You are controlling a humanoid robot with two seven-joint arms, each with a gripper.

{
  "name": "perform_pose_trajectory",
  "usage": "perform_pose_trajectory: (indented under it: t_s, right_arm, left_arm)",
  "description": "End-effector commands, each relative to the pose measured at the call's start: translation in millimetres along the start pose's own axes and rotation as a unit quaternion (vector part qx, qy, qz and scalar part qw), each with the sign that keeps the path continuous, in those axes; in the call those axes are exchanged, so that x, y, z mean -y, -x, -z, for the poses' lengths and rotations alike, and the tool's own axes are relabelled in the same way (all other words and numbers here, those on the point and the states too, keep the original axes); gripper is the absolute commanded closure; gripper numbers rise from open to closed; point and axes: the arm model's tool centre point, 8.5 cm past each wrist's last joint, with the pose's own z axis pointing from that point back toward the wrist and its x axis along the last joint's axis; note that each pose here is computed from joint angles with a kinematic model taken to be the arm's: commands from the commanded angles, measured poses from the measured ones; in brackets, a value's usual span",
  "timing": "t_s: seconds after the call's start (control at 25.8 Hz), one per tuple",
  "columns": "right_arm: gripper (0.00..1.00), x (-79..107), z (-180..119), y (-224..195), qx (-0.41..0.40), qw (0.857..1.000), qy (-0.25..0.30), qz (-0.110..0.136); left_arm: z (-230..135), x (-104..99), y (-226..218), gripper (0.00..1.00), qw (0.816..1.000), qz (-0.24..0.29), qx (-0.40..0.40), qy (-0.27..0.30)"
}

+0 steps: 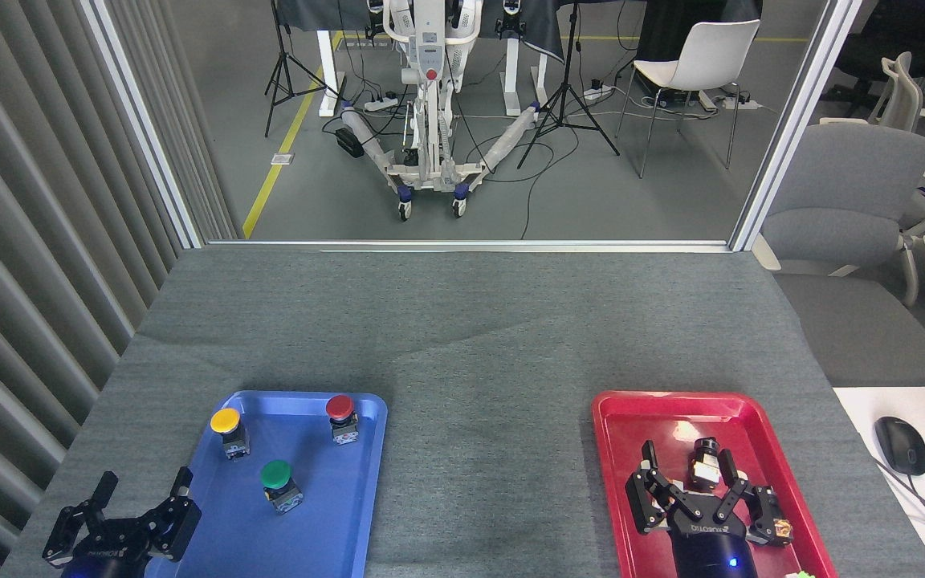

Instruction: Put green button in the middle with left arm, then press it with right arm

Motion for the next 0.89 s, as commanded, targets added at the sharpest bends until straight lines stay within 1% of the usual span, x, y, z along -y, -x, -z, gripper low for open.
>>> perform_pose_trajectory:
  t_s: [0.0,0.35,0.5,0.85]
  right_arm:
    - [0.0,-0.1,0.0,0.0,0.0,1.0,0.0,0.0]
    - [0.0,-0.1,0.0,0.6,-0.001,1.0,0.0,0.0]
    - [0.0,-0.1,0.0,0.6,-0.001,1.0,0.0,0.0]
    - [0.0,-0.1,0.0,0.0,0.0,1.0,0.0,0.0]
  left_arm:
    - [0.5,0.0,-2.0,0.01,1.0,-0.002,0.009,0.0]
    - [0.6,1.1,-3.4,0.01,1.0,-0.003,0.012,0.004]
    - [3.3,6.3,-6.2,0.01,0.999,-0.004,0.024,0.039]
    - [5.5,4.5,-7.4,0.01,0.999,-0.005,0.026,0.035]
